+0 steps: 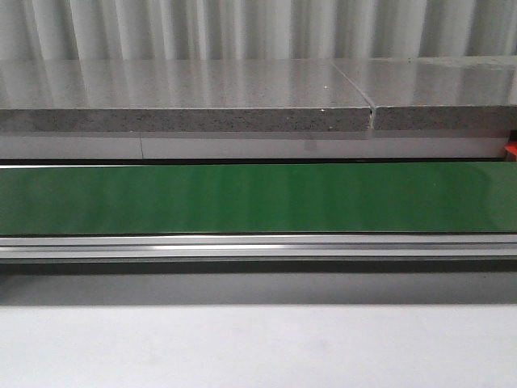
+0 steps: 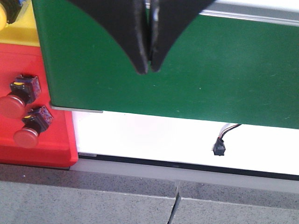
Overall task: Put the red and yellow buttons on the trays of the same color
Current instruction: 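Move the left gripper down toward the red and yellow buttons on the table, then close the left gripper around a red push-button on the table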
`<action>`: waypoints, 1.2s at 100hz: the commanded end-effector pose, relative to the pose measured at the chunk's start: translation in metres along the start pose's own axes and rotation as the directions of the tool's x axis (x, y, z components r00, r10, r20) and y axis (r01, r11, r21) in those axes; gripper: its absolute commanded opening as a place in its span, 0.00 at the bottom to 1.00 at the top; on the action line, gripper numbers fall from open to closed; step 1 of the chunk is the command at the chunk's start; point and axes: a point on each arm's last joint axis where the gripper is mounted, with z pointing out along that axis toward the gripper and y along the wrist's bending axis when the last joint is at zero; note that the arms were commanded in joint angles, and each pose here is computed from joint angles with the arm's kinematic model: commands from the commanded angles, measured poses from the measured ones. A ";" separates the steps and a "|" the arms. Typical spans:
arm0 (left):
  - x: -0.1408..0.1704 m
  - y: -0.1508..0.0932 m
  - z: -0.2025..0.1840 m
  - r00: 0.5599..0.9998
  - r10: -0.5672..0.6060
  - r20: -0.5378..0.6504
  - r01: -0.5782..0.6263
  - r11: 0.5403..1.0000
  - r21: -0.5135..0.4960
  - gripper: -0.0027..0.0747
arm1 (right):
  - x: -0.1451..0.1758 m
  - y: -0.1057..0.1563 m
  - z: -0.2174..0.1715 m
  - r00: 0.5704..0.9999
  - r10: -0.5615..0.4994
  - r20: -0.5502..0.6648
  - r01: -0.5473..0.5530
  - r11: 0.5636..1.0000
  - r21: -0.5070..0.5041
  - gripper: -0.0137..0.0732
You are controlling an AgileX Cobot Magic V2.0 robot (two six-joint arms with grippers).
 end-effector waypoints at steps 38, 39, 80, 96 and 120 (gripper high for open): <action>-0.010 0.013 0.064 0.998 -0.059 -0.038 0.057 0.997 -0.053 0.88 | -0.017 0.000 -0.007 0.994 -0.018 0.105 0.018 1.000 0.002 0.05; -0.010 0.014 0.066 0.997 -0.060 -0.041 0.058 0.997 -0.056 0.88 | -0.017 0.000 -0.007 0.994 -0.018 0.105 0.018 1.000 0.002 0.05; 0.000 0.024 0.111 0.992 -0.075 -0.103 0.066 0.994 -0.089 0.88 | -0.017 0.000 -0.007 0.994 -0.018 0.105 0.018 1.000 0.002 0.05; 0.002 0.024 0.121 0.992 -0.074 -0.104 0.065 0.994 -0.083 0.88 | -0.017 0.000 -0.007 0.994 -0.018 0.105 0.018 1.000 0.002 0.05; 0.003 0.023 0.137 0.990 -0.070 -0.121 0.060 0.995 -0.084 0.88 | -0.017 0.000 -0.007 0.994 -0.018 0.105 0.018 1.000 0.002 0.05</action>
